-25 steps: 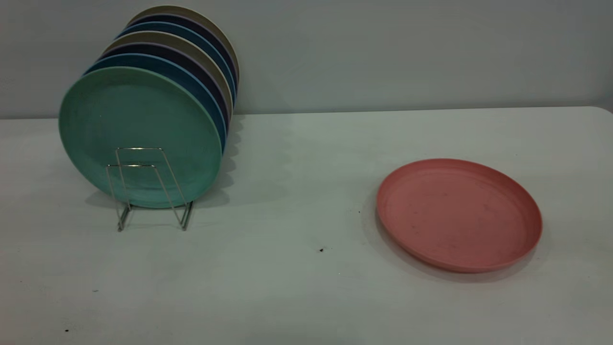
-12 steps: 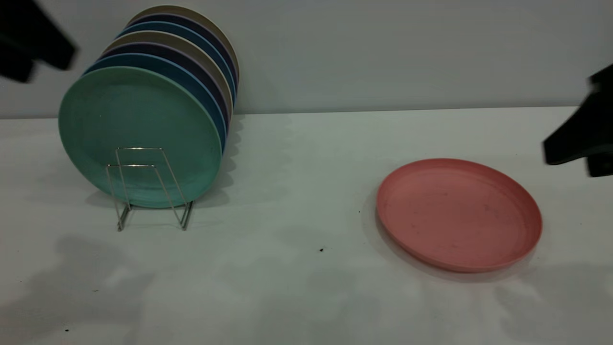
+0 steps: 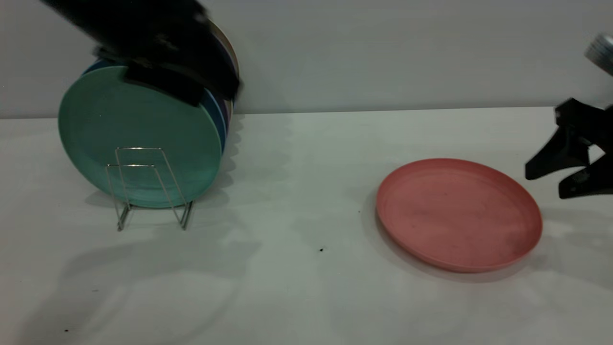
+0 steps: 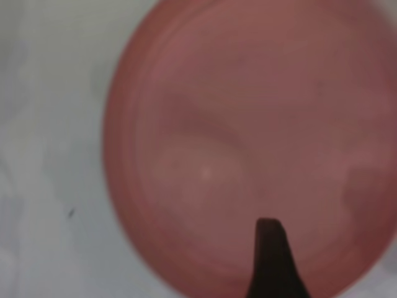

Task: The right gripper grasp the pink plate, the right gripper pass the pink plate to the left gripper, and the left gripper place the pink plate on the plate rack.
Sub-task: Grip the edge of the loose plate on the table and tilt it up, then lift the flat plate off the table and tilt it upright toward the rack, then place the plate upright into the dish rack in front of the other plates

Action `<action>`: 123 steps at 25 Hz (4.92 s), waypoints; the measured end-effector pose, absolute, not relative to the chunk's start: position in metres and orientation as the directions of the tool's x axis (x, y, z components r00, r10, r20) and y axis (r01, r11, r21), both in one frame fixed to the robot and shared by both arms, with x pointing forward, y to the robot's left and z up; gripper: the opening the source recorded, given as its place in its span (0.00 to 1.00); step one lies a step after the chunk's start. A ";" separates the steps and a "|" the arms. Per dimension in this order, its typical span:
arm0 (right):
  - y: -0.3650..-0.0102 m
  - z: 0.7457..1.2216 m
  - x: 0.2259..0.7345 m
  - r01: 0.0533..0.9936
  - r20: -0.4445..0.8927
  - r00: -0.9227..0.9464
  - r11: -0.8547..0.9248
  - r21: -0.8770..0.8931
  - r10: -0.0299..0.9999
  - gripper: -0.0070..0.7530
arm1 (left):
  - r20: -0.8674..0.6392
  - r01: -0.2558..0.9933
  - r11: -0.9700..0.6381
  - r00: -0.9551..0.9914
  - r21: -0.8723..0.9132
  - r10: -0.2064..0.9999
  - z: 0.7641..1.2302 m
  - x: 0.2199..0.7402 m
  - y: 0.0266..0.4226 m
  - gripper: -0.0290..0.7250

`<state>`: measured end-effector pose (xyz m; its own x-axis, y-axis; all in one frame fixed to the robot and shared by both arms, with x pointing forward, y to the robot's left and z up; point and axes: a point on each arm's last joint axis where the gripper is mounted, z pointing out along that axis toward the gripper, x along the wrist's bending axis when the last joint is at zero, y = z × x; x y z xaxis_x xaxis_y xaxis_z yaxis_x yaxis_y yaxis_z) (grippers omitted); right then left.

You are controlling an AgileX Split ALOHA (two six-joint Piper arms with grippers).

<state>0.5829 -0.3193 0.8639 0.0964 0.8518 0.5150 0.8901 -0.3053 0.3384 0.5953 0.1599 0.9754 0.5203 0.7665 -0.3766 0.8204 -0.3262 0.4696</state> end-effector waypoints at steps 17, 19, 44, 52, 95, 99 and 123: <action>-0.341 0.781 0.611 0.928 0.638 0.142 -0.326 0.181 0.757 0.67 | -0.398 0.826 -0.366 0.536 0.429 0.744 0.923 0.596 0.100 0.82; -0.337 0.777 0.610 0.934 0.664 0.136 -0.318 0.161 0.736 0.64 | -0.399 0.826 -0.365 0.536 0.429 0.744 0.923 0.596 0.100 0.82; -0.285 0.783 0.608 0.945 0.791 -0.219 -0.078 0.318 0.572 0.03 | -0.481 0.868 -0.221 0.440 0.445 0.758 0.928 0.601 0.095 0.82; -0.264 0.790 0.607 0.942 0.829 -0.264 -0.054 0.331 0.493 0.03 | -0.496 0.874 -0.190 0.419 0.448 0.760 0.928 0.603 0.094 0.82; -0.303 0.946 0.620 0.779 0.735 -0.424 -0.200 0.594 0.529 0.62 | -0.234 0.610 -0.424 0.715 0.669 0.659 0.963 0.607 0.109 0.19; -0.303 1.003 0.595 0.772 0.667 -0.476 -0.090 0.629 0.573 0.57 | -0.030 0.385 -0.485 0.806 0.785 0.591 1.026 0.603 0.141 0.19; -0.271 1.168 0.317 0.571 0.069 -0.376 0.172 0.803 0.924 0.34 | 0.541 -0.180 -0.922 0.840 0.342 0.037 1.066 0.589 0.260 0.19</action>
